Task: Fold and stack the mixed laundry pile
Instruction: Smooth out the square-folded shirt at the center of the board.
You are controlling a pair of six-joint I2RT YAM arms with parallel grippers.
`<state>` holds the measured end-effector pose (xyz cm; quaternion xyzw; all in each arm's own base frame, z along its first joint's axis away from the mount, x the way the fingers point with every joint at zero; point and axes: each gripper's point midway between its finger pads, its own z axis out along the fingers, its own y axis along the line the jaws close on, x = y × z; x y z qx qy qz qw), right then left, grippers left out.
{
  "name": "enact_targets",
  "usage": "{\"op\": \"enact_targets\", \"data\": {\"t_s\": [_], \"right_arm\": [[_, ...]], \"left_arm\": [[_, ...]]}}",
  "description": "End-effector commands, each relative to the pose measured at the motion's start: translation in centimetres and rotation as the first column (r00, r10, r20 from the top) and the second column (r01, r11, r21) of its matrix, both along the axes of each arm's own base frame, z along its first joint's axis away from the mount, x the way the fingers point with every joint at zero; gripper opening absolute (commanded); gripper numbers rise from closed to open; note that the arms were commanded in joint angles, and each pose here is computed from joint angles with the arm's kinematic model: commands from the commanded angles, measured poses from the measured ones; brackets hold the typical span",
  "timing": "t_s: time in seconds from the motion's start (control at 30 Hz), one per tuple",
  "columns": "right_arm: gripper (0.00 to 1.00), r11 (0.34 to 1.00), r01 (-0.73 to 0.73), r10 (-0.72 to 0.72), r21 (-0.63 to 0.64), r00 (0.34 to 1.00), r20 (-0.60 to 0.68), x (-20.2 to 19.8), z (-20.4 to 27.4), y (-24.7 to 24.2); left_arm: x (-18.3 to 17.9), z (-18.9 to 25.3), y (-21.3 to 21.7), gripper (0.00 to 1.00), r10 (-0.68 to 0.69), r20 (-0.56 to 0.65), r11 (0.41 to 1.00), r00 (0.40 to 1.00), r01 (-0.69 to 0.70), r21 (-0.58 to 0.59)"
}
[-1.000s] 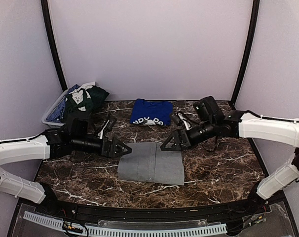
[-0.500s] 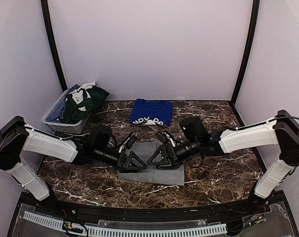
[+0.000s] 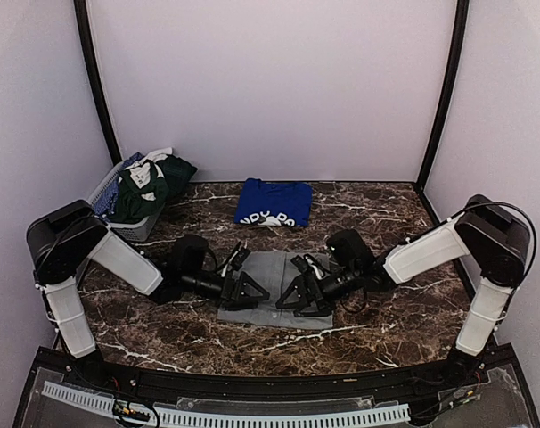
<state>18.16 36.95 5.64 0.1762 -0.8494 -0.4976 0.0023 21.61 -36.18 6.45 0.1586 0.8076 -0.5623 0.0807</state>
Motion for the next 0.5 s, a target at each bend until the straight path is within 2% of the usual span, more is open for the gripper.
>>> {"op": "enact_targets", "data": {"t_s": [0.0, 0.1, 0.17, 0.23, 0.47], "right_arm": [[0.99, 0.994, 0.05, -0.053, -0.1, 0.998, -0.028, -0.4, -4.0, -2.5], [0.99, 0.991, 0.054, -0.06, -0.122, 0.997, -0.044, -1.2, -4.8, -3.6], [0.98, 0.992, 0.048, -0.052, -0.119, 0.998, -0.031, -1.5, -4.2, -4.0], [0.98, 0.997, 0.029, -0.027, -0.074, 0.999, 0.024, -1.5, -1.8, -3.7], [0.99, 0.997, -0.003, -0.013, 0.077, 0.976, 0.216, 1.0, 8.1, -1.1]], "left_arm": [[-1.0, -2.0, 1.7, 0.99, 0.052, -0.054, 0.998, 0.997, -0.05, 0.044], [-1.6, -2.2, 2.7, 0.99, 0.074, -0.062, 0.994, 0.995, -0.068, 0.088], [-1.5, -2.4, 3.6, 0.99, 0.088, -0.019, 0.982, 0.996, -0.083, 0.17], [-1.7, -1.0, 4.3, 0.99, 0.058, 0.053, 0.977, 0.997, -0.068, 0.203], [-0.4, 7.0, 2.0, 0.99, 0.019, 0.146, 0.997, 0.989, -0.03, 0.075]]}}
